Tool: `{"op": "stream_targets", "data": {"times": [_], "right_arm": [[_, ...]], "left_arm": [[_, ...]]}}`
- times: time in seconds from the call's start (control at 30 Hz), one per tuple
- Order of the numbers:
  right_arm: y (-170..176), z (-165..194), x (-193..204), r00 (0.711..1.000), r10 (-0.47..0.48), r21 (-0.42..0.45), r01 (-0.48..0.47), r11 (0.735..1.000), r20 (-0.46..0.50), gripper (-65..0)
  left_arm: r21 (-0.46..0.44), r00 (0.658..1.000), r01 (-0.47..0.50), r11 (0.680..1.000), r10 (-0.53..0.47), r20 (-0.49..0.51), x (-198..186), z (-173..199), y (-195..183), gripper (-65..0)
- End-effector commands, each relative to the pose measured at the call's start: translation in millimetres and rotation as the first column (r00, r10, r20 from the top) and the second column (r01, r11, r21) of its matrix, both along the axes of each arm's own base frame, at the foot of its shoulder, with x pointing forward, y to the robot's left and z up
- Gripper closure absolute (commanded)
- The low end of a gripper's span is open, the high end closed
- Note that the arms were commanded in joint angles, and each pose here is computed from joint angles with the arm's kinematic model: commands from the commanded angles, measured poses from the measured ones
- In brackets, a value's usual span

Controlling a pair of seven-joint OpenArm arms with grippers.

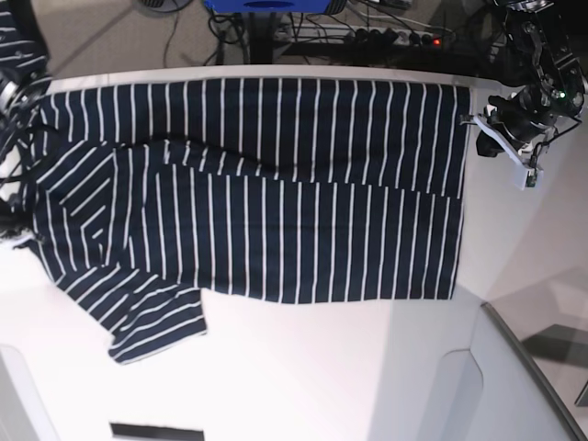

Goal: Layout the t-shirt on the table in an organized manner, then fold the t-shirt properly
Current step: 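Release the corner and smooth the sleeve fabric with the right gripper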

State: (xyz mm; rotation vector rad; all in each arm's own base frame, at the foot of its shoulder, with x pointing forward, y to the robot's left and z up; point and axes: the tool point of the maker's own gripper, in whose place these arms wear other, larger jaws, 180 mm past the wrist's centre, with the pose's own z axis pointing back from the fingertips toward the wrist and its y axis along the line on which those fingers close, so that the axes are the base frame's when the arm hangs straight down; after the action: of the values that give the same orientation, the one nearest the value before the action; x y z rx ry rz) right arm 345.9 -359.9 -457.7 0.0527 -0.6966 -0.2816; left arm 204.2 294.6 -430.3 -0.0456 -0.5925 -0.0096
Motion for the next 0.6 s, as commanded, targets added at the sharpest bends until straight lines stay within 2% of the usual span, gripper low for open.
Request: {"op": "stream_targets", "data": {"times": [0.0, 0.33, 0.43, 0.57], "right_arm": [[-12, 23, 11, 0.999, 0.002, -0.037, 0.000, 0.999, 0.046, -0.2], [16, 49, -28, 0.995, 0.059, -0.169, -0.071, 0.983, -0.078, -0.2], [26, 53, -45, 0.991, 0.055, -0.181, -0.077, 0.980, -0.124, -0.2], [39, 38, -72, 0.977, 0.057, -0.161, -0.091, 0.983, -0.205, -0.2]], "left_arm": [[0.014, 0.999, 0.001, 1.000, -0.002, 0.048, 12, 12, 6, 0.0], [0.003, 0.999, 0.001, 1.000, -0.001, 0.051, 13, 11, 1, 0.0], [0.000, 0.999, 0.000, 1.000, 0.000, 0.049, 13, 10, 0, 0.0], [-0.019, 1.000, -0.014, 1.000, 0.015, 0.016, 6, -2, 1, 0.0]]}}
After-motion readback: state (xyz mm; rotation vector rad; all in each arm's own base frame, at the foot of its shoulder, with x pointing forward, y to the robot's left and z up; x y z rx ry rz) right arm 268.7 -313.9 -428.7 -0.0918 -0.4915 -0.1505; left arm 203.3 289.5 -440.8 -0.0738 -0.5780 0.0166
